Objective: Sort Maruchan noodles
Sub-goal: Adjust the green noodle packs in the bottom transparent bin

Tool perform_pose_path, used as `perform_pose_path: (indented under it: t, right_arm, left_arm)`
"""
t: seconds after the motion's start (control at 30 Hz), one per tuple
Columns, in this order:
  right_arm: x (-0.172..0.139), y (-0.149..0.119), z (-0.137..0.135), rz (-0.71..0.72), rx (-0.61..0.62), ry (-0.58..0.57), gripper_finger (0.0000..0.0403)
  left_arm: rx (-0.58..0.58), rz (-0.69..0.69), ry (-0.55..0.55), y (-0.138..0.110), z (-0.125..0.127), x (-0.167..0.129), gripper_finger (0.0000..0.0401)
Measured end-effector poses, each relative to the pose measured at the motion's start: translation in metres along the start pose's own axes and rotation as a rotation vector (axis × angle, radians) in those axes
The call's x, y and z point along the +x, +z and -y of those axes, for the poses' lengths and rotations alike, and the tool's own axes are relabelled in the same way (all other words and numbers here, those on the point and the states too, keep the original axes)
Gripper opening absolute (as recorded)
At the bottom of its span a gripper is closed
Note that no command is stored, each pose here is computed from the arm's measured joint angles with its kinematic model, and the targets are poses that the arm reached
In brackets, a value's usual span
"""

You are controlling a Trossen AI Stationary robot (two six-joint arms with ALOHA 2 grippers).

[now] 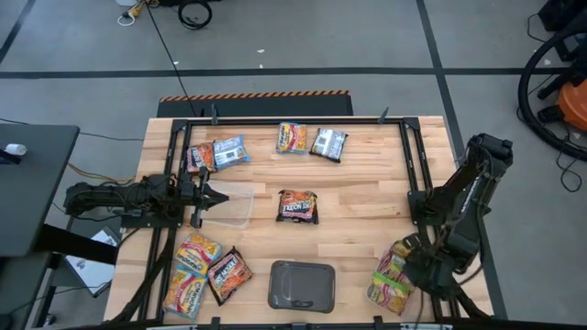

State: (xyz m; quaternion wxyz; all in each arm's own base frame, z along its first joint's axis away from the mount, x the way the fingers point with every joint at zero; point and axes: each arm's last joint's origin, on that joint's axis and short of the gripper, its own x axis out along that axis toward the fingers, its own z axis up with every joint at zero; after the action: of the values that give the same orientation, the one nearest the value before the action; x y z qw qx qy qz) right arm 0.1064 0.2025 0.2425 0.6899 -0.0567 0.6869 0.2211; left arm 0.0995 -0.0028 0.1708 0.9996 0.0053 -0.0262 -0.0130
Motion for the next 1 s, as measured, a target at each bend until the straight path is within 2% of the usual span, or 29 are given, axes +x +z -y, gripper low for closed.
perform_pose_path:
  t: [0.17, 0.43, 0.57, 0.77, 1.0]
  right_arm:
    - [0.014, -0.001, -0.006, -0.03, -0.077, -0.069, 0.0206]
    - [0.034, 0.005, -0.005, -0.129, -0.134, -0.154, 0.0195]
    - [0.034, 0.005, -0.002, -0.144, -0.156, -0.184, 0.0151]
    - [0.029, 0.0, 0.006, -0.197, -0.159, -0.225, 0.0021]
    - [0.008, -0.006, 0.01, -0.214, -0.171, -0.282, 0.0006]
  left_arm:
    - [0.0, 0.0, 0.0, 0.0, 0.0, 0.0, 0.0025]
    - [0.0, 0.0, 0.0, 0.0, 0.0, 0.0, 0.0025]
    - [0.0, 0.0, 0.0, 0.0, 0.0, 0.0, 0.0025]
    - [0.0, 0.0, 0.0, 0.0, 0.0, 0.0, 0.0025]
    - [0.0, 0.0, 0.0, 0.0, 0.0, 0.0, 0.0025]
